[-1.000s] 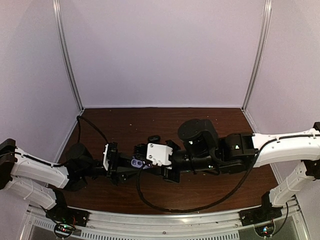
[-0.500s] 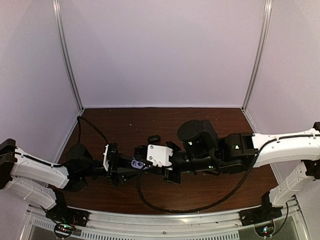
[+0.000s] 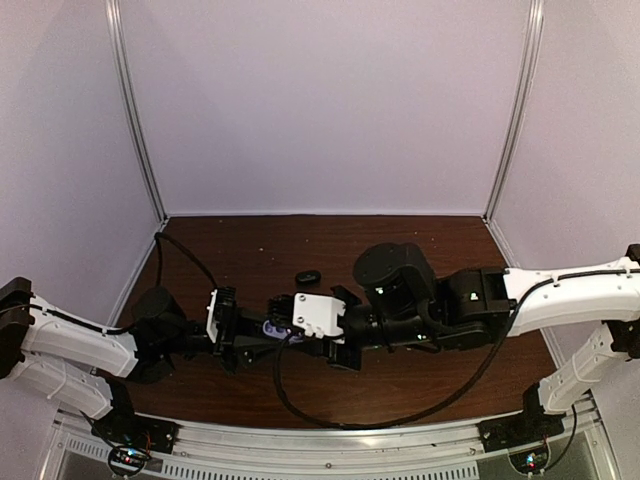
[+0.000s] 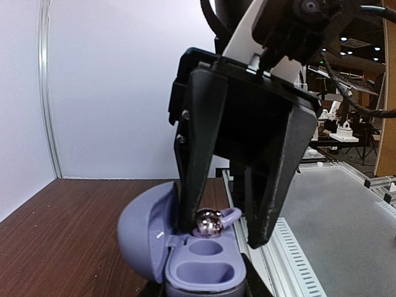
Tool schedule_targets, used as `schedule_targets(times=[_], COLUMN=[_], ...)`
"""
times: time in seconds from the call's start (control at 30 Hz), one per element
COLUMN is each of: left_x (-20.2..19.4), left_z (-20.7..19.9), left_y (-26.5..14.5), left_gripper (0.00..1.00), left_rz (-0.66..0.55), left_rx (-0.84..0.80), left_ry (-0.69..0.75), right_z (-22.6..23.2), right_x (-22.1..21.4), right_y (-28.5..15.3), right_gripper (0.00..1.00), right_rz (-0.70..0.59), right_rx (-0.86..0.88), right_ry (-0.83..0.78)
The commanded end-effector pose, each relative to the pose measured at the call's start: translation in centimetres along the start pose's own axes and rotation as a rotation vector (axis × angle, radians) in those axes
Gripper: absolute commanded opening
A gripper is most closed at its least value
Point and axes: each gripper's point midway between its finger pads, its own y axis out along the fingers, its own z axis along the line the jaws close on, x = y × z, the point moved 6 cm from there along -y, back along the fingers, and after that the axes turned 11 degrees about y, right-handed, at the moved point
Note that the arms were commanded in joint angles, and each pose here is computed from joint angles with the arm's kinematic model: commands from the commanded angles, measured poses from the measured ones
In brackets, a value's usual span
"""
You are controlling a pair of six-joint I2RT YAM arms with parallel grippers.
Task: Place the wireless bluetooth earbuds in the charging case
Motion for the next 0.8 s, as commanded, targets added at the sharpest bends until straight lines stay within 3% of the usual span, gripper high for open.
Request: schedule_targets(times=[0.0, 0.43, 0.77], left_x=[1.4, 1.5, 1.6], left_z=[0.3, 0.4, 0.5], left_y=[0.2, 0.3, 0.4], left_gripper=[0.00, 0.00, 0.00], left_rz=[-0.056, -0.055, -0.060], left_rx=[0.011, 0.011, 0.008], left_ry=[0.042, 0.044, 0.049], right_z=[0.6, 0.9, 0.1], right_x=[0.5, 2.2, 2.0], right_y=[-0.5, -2.1, -3.5], right_gripper=[0.37, 0.44, 0.39], right_rz=[0.007, -0.061, -0.090], right_rx=[0.017, 0.003, -0.070], right_ry=[0.000, -0.002, 0.012])
